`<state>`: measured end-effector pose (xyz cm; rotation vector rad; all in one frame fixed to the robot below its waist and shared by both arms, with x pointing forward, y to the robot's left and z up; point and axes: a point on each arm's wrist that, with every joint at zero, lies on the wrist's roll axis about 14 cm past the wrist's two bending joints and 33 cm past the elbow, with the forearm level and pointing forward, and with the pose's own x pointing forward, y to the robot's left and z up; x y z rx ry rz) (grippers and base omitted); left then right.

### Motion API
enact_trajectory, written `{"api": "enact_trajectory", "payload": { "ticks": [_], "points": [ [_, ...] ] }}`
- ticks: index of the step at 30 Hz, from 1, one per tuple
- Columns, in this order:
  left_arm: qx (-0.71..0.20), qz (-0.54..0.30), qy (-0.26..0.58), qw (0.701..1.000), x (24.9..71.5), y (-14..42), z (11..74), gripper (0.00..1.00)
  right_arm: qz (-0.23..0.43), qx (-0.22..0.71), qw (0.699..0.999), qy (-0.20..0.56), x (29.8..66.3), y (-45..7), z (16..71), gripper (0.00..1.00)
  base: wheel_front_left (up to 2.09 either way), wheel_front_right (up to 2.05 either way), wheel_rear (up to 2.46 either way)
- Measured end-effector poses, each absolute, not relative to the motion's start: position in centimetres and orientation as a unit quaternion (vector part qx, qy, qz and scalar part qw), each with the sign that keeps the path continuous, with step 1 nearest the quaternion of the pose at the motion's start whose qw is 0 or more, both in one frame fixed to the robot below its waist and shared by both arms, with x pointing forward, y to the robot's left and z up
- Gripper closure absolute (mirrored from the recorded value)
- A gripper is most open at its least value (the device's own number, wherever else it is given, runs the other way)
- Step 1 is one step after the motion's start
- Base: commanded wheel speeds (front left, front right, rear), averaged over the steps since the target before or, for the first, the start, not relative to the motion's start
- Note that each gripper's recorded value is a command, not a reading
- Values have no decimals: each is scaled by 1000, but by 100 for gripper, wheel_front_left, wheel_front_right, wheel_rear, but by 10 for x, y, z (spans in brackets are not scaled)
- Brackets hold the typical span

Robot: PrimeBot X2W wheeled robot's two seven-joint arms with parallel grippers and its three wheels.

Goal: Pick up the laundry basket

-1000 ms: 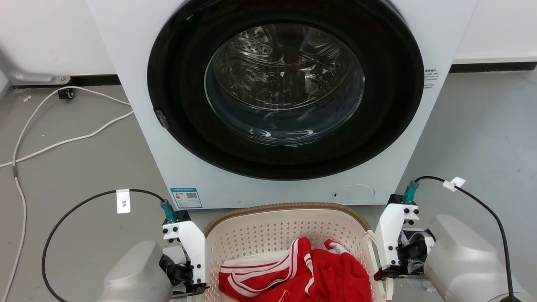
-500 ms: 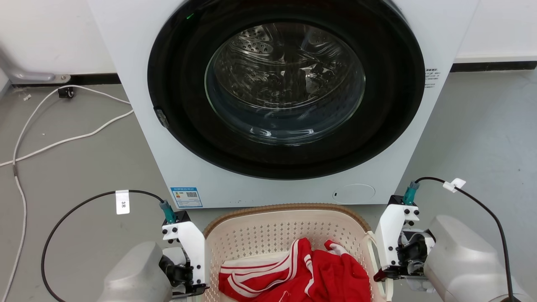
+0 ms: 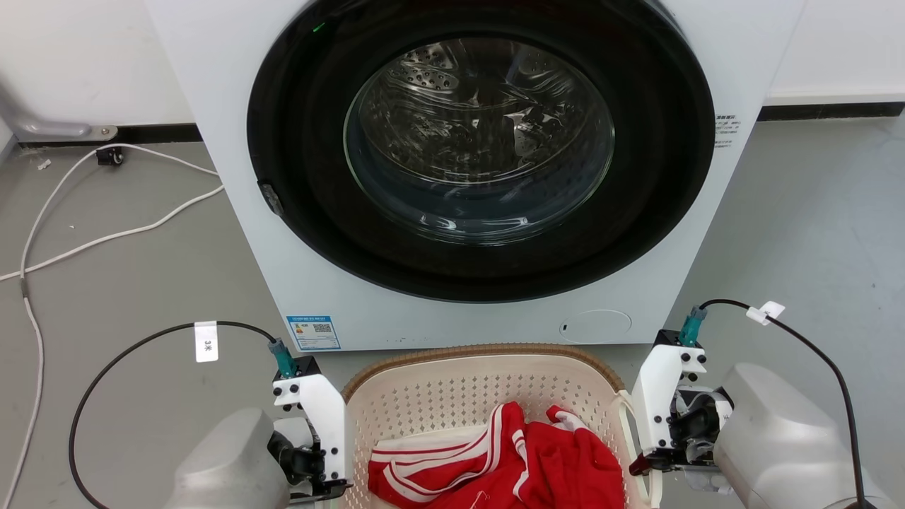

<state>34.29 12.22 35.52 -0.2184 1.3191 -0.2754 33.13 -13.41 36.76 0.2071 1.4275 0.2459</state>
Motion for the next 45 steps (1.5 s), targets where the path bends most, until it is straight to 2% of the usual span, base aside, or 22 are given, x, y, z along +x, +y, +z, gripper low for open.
{"api": "enact_trajectory", "payload": {
  "ticks": [45],
  "points": [
    [-108, -124, 611, 775, 341, 123, 353, 100, 112, 98, 744, 651, 332, -131, 367, 100, 0, 0, 0]
  ]
}}
